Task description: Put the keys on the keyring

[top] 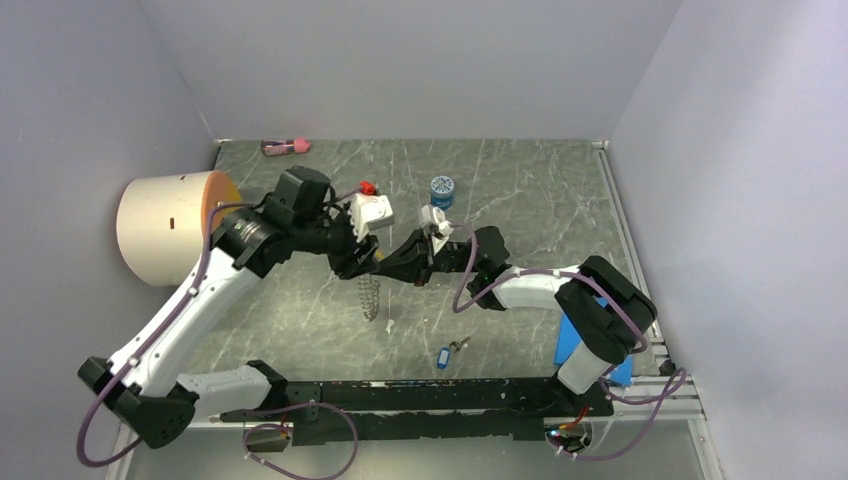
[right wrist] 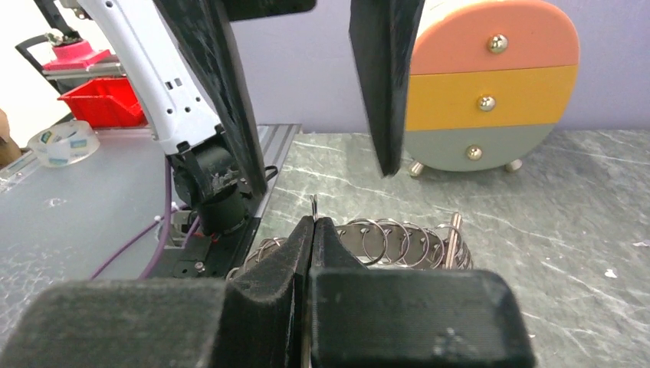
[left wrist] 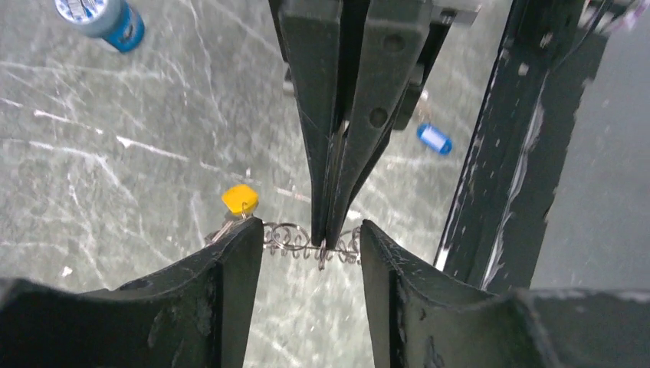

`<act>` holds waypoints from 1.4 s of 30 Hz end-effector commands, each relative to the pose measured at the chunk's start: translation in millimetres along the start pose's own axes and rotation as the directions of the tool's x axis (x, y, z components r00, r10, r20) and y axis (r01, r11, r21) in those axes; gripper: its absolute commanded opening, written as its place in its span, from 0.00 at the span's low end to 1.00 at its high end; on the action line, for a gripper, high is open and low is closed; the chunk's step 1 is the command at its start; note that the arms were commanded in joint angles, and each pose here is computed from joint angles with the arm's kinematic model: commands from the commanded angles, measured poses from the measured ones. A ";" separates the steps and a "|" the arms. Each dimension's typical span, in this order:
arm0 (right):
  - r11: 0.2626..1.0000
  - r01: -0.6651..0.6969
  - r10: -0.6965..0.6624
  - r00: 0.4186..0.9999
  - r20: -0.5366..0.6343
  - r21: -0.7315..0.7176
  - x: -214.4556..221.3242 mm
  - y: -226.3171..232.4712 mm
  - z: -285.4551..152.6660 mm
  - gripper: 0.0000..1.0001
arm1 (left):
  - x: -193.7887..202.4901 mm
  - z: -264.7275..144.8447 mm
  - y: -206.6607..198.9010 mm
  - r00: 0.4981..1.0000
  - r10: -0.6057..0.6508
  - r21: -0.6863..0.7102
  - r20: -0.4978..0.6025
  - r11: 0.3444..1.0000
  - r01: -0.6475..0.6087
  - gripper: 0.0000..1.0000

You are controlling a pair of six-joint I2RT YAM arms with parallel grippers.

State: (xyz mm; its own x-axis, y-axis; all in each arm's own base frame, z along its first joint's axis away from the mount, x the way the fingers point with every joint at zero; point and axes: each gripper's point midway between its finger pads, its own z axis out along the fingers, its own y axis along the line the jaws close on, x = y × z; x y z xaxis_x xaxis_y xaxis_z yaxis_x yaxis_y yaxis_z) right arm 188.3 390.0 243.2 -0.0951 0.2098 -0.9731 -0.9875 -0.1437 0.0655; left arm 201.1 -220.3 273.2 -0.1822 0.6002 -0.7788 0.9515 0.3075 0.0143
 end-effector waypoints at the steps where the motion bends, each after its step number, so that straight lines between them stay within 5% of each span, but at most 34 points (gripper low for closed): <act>1: 0.995 0.100 -0.098 0.986 0.138 -0.012 -45.0 15.5 -2.6 0.00 | -57.6 -15.7 -1.0 0.951 -0.049 -0.005 0.305 0.999 0.053 0.56; 8: 0.988 0.153 -0.156 0.978 0.139 0.026 -57.9 24.0 -14.4 0.00 | -68.0 -40.2 16.5 0.801 -0.265 0.162 0.536 0.964 0.210 0.59; 14: 0.964 0.258 -0.263 0.960 0.100 0.061 -61.7 27.7 -30.9 0.00 | -61.0 -45.1 9.7 0.710 -0.243 0.210 0.661 0.968 0.135 0.59; 27: 0.947 0.319 -0.302 0.923 0.240 -0.036 -88.5 56.3 -47.0 0.00 | -23.6 -26.5 -48.9 0.661 0.149 0.035 0.736 0.966 -0.257 0.56; 42: 0.963 0.268 -0.250 0.934 0.256 -0.035 -90.4 52.4 -43.8 0.00 | -37.0 2.5 -27.4 0.652 0.199 -0.092 0.732 0.976 -0.195 0.38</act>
State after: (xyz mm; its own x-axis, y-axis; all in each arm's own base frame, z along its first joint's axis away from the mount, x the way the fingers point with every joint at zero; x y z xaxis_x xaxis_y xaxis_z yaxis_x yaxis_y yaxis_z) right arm 163.8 331.4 274.0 -0.0430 0.3198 -0.9465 -0.9920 -0.1263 0.0024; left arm 171.0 -253.5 285.2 0.1678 -0.0675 -0.9835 0.9704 0.1873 0.1527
